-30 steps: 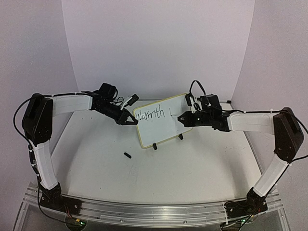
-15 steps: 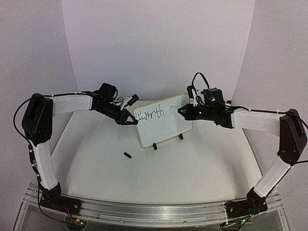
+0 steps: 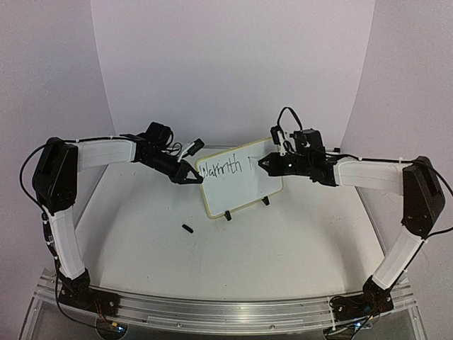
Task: Write a sentence on the whiteboard
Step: Write on the whiteboard with the whiteboard.
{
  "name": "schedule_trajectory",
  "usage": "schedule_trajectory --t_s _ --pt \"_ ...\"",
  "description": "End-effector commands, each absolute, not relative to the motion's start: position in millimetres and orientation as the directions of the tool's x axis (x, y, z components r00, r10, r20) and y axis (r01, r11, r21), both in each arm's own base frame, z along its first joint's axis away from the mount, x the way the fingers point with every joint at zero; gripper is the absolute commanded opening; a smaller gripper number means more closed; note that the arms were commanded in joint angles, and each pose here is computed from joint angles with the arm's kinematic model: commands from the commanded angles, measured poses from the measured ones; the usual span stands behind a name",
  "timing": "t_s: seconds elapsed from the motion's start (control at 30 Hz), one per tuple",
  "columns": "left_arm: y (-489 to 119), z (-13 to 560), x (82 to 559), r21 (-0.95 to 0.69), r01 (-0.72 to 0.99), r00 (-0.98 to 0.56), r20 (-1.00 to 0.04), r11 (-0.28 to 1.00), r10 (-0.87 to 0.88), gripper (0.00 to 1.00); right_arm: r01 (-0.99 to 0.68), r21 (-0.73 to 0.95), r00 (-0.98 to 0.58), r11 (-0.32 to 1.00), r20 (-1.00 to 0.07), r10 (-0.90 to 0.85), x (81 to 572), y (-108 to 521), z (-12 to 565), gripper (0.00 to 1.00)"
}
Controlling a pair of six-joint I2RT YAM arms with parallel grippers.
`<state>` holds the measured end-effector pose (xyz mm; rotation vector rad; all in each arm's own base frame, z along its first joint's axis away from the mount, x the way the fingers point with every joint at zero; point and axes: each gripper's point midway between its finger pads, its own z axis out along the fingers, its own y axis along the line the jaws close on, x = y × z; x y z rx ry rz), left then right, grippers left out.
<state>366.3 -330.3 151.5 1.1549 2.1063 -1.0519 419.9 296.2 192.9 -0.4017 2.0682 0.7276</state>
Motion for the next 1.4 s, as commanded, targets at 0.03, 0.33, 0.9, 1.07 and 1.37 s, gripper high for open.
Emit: schedule_trajectory --t_s 0.03,0.33,0.9,1.07,1.37 --pt "-332 100 338 -0.454 0.811 -0.584 -0.583 0.370 0.565 0.00 -0.543 0.330 -0.518 0.772 -0.856 0.002 429 300 211 0.00" --pt "-332 101 339 -0.453 0.811 -0.584 -0.585 0.370 0.563 0.00 -0.512 0.316 -0.500 0.799 -0.866 0.023 416 282 219 0.00" --pt "-332 103 339 -0.450 0.813 -0.581 -0.588 0.369 0.563 0.00 -0.510 0.309 -0.519 0.803 -0.855 0.000 425 288 203 0.00" --pt "-332 103 338 -0.450 0.814 -0.580 -0.588 0.368 0.563 0.00 -0.511 0.310 -0.525 0.802 -0.851 -0.005 427 290 199 0.00" --pt "-331 103 338 -0.451 0.813 -0.581 -0.587 0.369 0.564 0.00 -0.490 0.309 -0.547 0.815 -0.837 -0.012 423 285 185 0.00"
